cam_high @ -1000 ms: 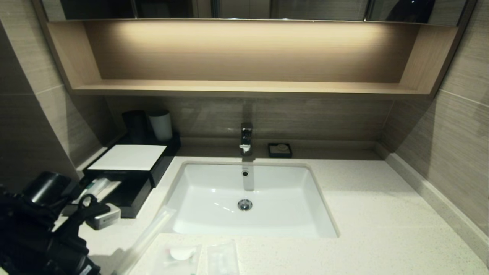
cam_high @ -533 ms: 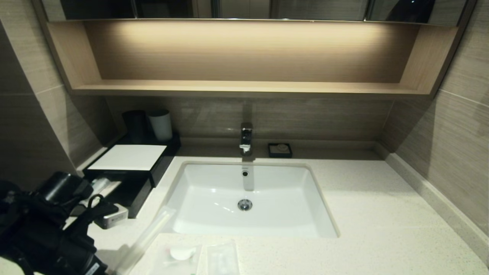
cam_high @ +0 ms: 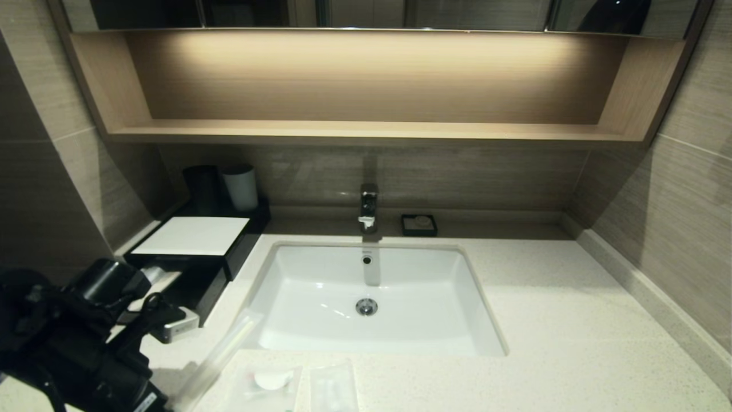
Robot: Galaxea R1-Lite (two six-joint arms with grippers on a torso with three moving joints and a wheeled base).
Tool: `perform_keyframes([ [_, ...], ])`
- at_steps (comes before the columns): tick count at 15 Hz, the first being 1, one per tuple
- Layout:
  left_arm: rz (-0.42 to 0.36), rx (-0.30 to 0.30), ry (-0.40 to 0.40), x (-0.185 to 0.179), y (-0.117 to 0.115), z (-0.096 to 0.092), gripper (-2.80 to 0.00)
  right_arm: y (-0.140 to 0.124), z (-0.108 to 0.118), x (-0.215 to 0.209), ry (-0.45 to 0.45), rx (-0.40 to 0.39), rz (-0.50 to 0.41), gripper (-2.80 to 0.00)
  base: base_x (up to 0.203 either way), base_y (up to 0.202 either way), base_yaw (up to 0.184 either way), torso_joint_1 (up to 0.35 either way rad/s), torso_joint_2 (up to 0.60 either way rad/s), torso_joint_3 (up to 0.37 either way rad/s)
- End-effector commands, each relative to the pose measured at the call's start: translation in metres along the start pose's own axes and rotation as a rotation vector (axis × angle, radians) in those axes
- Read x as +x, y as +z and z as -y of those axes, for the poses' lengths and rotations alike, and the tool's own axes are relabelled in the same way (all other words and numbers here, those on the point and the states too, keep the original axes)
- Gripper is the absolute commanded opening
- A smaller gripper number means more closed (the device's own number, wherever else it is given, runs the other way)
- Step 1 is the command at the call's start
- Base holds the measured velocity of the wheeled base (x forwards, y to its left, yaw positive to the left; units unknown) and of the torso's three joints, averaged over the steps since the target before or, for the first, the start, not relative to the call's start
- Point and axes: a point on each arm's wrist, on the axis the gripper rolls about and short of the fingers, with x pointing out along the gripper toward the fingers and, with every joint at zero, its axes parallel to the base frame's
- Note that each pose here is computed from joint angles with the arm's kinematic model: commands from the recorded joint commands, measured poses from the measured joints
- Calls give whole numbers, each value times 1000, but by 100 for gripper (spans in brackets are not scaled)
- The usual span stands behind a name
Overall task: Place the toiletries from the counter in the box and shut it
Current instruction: Pick up the bathroom toiletry
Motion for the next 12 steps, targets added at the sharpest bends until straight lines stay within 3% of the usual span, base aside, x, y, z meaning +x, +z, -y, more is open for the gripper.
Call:
perform_keyframes([
  [1, -16, 5, -5, 3, 1, 0, 0, 0, 0, 0, 0, 1, -1, -280, 0, 0, 0, 0, 0, 0],
  [12, -33, 8, 25, 9, 1, -1, 0, 0, 0, 0, 0, 1, -1, -280, 0, 0, 0, 0, 0, 0],
])
